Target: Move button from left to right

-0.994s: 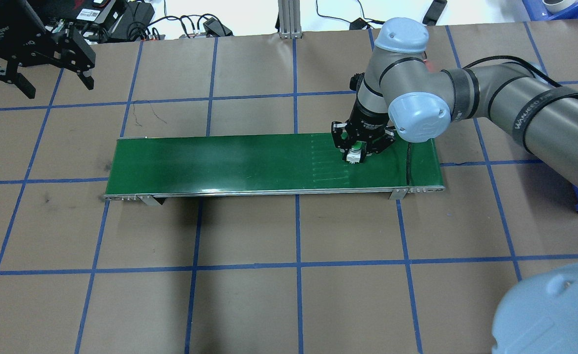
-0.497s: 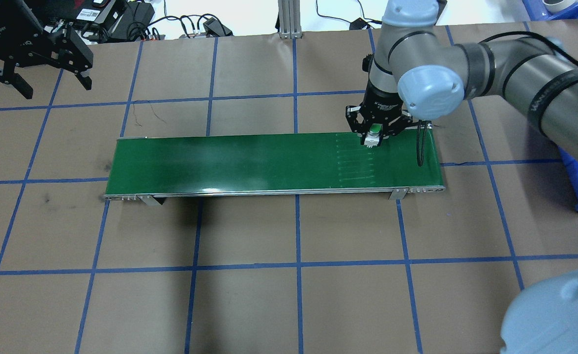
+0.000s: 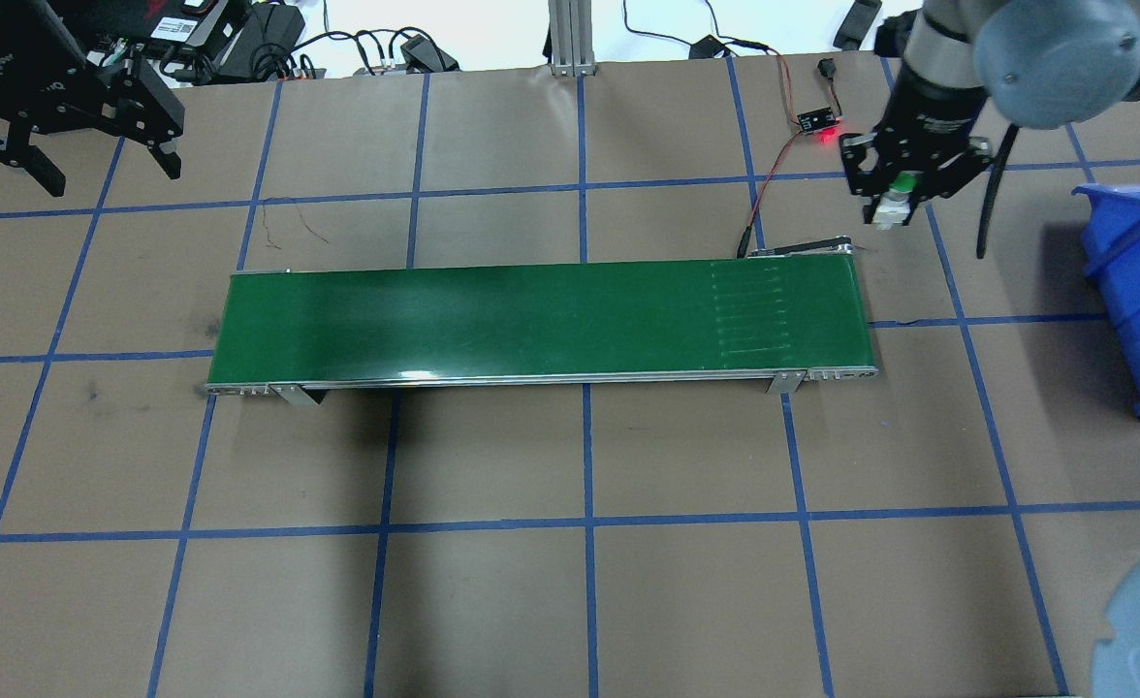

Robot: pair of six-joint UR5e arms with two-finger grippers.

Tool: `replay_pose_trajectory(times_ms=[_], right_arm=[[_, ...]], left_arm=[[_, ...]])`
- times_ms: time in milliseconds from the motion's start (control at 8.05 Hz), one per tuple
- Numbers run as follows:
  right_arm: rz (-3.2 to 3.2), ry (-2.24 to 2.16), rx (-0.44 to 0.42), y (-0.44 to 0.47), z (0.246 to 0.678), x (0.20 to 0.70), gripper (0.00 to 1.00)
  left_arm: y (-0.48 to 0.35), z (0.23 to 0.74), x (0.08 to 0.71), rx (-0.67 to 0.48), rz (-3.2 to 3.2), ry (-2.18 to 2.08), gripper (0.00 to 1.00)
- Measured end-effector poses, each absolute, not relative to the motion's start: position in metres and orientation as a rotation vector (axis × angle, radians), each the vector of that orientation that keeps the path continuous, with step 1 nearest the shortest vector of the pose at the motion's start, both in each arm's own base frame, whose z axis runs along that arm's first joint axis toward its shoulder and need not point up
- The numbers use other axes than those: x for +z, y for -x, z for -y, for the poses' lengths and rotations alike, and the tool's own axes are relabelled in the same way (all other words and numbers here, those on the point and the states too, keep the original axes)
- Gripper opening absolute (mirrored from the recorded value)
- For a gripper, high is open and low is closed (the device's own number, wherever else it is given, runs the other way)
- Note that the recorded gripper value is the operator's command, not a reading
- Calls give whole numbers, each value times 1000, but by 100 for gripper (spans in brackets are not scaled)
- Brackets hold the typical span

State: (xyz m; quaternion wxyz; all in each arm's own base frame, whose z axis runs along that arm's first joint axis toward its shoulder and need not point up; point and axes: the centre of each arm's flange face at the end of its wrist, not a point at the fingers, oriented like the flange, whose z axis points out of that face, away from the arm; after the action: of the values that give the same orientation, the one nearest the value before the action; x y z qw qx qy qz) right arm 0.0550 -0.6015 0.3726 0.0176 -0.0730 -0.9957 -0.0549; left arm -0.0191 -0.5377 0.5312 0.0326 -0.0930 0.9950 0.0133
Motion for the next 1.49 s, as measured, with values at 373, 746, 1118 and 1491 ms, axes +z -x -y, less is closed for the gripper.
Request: replay_pose_trajectory(times_ms=[373, 746, 1118, 1491], right_arm=[[3033, 133, -137, 77, 579, 418, 0], [3030, 79, -161, 204, 544, 428, 0], [3035, 64, -160, 278, 529, 408, 0], [3076, 21, -183, 341, 526, 356, 0]], left_arm=[[19, 538, 531, 39, -3061, 286, 100], [18, 538, 530, 42, -3061, 286, 100], [18, 539, 530, 33, -3060, 287, 100], [18, 539, 530, 32, -3060, 287, 100]])
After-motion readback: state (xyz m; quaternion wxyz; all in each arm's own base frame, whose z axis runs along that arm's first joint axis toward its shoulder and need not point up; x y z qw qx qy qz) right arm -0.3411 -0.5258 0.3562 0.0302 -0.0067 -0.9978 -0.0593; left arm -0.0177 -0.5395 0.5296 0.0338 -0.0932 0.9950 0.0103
